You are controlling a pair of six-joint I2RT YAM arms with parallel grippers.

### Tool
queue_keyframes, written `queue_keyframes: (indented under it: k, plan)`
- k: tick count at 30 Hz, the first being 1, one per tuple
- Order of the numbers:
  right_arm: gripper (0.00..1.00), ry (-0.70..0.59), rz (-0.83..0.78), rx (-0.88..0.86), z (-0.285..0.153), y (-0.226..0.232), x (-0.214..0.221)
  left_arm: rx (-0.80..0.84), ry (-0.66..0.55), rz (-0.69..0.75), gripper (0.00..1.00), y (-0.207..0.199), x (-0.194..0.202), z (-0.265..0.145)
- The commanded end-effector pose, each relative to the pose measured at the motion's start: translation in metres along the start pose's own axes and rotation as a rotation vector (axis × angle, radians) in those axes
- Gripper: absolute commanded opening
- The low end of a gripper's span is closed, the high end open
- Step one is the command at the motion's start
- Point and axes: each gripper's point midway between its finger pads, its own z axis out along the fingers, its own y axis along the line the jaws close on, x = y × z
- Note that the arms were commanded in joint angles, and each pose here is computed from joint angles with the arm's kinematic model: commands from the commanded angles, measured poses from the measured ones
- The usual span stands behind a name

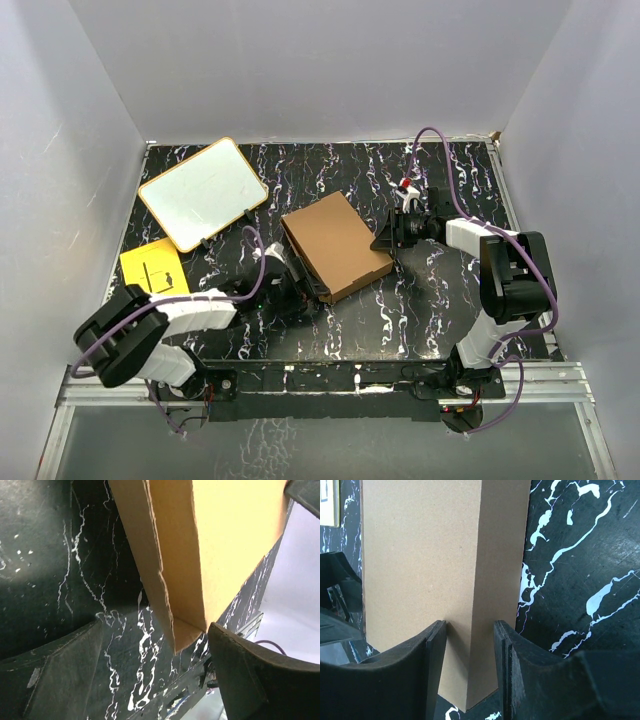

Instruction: Fold the paper box

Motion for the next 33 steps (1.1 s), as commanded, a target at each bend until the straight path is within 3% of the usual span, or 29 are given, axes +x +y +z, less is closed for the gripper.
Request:
queue_keyframes:
  k: [1, 5, 7, 13, 16, 17, 22, 23, 24, 27, 29, 33]
  plan:
    - [0.45, 0.01, -0.001, 0.007, 0.005, -0.007, 0.004, 0.062, -0.026, -0.023, 0.82, -0.034, -0.011, 0.014]
    - [0.46, 0.012, 0.0, 0.003, 0.005, -0.006, 0.004, 0.05, -0.002, -0.045, 0.78, -0.035, -0.007, 0.023]
    - [0.45, 0.013, 0.002, 0.003, 0.005, -0.006, 0.004, 0.063, 0.003, -0.078, 0.69, -0.036, -0.005, 0.025]
    - [0.45, 0.013, -0.001, 0.01, 0.005, -0.008, 0.005, 0.07, 0.072, -0.115, 0.34, -0.039, 0.008, 0.036]
    - [0.45, 0.012, -0.001, 0.015, 0.005, -0.009, 0.005, 0.044, 0.079, -0.115, 0.05, -0.039, 0.009, 0.035]
    - [0.45, 0.013, -0.001, 0.016, 0.005, -0.009, 0.005, 0.021, 0.084, -0.115, 0.0, -0.036, 0.009, 0.033]
    - [0.45, 0.014, -0.003, 0.02, 0.005, -0.009, 0.005, 0.011, 0.091, -0.096, 0.0, -0.042, 0.008, 0.028]
    - [0.45, 0.014, -0.003, 0.019, 0.005, -0.009, 0.005, 0.013, 0.089, -0.089, 0.04, -0.044, 0.007, 0.026]
    - [0.45, 0.014, -0.003, 0.019, 0.005, -0.009, 0.005, 0.014, 0.084, -0.076, 0.17, -0.046, 0.005, 0.024]
    - [0.45, 0.014, -0.004, 0.018, 0.005, -0.009, 0.005, 0.042, 0.069, -0.024, 0.42, -0.056, 0.0, 0.015]
    - [0.45, 0.014, -0.005, 0.017, 0.005, -0.009, 0.004, 0.046, 0.066, -0.007, 0.49, -0.06, -0.003, 0.011]
    - [0.45, 0.013, -0.004, 0.017, 0.005, -0.009, 0.004, 0.039, 0.107, -0.013, 0.53, -0.06, 0.004, 0.012]
